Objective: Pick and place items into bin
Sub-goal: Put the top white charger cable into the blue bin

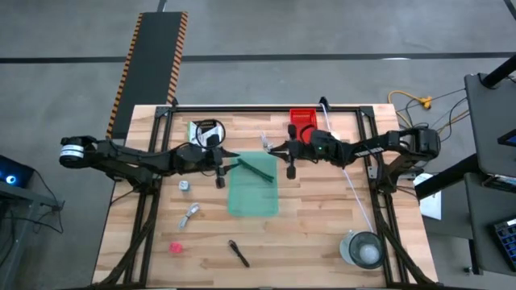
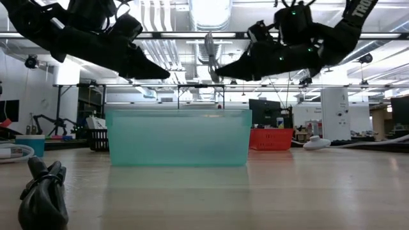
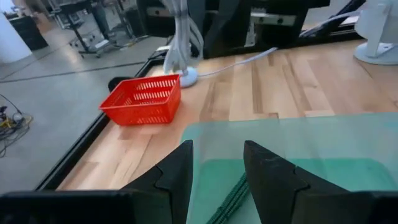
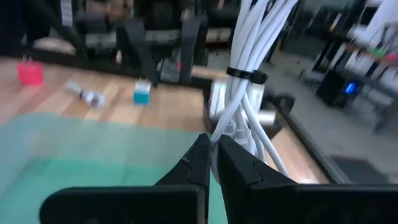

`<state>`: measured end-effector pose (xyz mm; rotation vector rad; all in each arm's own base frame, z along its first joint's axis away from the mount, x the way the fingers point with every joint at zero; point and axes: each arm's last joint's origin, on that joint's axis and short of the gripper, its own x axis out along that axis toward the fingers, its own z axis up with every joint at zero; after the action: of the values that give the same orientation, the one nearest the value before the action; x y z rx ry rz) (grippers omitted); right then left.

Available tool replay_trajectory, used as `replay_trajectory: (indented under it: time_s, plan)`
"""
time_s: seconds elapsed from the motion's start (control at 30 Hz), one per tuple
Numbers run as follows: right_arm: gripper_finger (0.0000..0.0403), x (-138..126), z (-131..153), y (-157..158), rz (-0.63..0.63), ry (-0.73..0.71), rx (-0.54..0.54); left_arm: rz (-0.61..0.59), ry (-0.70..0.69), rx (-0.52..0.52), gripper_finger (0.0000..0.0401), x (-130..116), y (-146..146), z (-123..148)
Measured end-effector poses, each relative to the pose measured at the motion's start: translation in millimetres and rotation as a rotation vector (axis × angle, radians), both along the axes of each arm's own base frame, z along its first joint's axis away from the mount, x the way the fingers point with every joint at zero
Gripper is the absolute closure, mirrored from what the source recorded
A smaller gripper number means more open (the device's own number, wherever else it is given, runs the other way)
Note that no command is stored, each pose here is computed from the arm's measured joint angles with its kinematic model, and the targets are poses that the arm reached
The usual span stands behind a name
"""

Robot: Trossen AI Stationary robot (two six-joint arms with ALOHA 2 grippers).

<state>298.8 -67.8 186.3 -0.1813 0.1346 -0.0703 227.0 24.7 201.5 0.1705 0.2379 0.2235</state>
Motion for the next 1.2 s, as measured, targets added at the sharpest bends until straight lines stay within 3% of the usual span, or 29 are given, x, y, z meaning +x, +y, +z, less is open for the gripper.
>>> replay_trajectory:
  time_s: [0.1, 0.27, 0.47, 0.6, 0.97, 1.2]
  plan:
    - [0.0394, -3, -4, 2, 0.002, -0.054, 0.009, 0.000, -0.032, 0.006, 0.0275, 3, 0, 1]
    - [0.0394, -2, -19, 4, 0.010, -0.009, 0.021, -0.002, -0.067, 0.016, 0.0275, 8, 1, -1]
    - [0.0394, 3, -21, 3, 0.012, -0.014, 0.014, -0.031, -0.089, 0.157, 0.0275, 20, 2, -9]
    - [0.0394, 3, -22, 3, 0.013, -0.007, 0.008, -0.055, -0.180, 0.134, 0.0274, 27, 1, -10]
    - [0.0394, 4, -23, 7, 0.066, 0.006, -0.055, -0.077, -0.342, 0.132, 0.0187, 34, 1, -7]
    - [0.0394, 5, -26, 15, 0.157, 0.033, -0.128, -0.092, -0.341, 0.124, 0.0171, 46, 2, -10]
